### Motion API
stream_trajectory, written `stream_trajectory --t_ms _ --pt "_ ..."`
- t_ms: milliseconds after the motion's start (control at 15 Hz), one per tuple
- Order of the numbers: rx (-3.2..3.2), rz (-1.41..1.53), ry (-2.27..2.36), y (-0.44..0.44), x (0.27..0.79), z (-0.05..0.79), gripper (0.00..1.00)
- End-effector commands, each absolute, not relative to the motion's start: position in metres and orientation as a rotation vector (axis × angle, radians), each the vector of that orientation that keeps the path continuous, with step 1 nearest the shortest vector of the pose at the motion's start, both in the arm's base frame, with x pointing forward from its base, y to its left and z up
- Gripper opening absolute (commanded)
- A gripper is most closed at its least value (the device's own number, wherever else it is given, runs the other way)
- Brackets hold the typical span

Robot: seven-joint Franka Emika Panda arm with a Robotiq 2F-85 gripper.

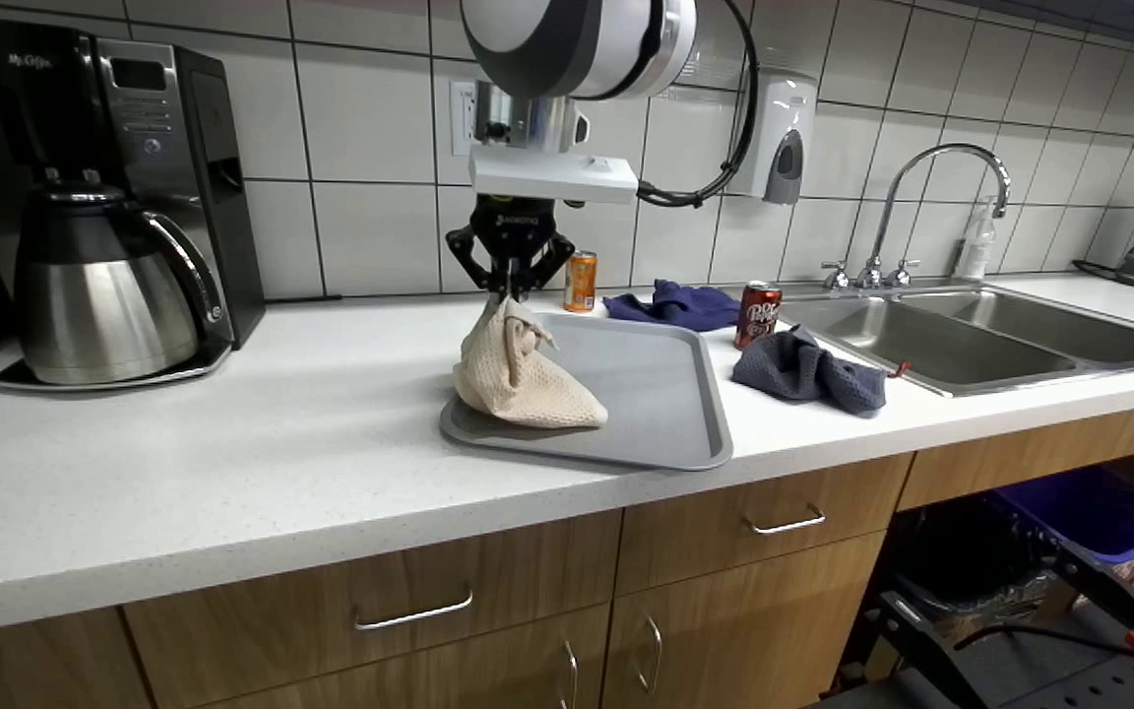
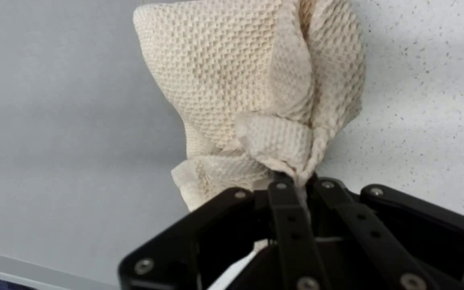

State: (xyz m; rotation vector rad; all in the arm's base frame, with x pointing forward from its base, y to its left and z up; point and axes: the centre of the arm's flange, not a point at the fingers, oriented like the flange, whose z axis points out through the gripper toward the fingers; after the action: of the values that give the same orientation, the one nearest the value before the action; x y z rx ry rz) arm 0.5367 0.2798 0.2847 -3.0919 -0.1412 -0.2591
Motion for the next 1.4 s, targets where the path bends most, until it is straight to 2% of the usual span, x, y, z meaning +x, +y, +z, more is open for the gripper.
stream_trajectory --t_ms 0,1333 --pt "-3.055 -0.329 -0.222 0.293 0.541 0.308 0.02" --pt "-2.842 -0.408 -0.738 0.427 0.554 0.321 0.02"
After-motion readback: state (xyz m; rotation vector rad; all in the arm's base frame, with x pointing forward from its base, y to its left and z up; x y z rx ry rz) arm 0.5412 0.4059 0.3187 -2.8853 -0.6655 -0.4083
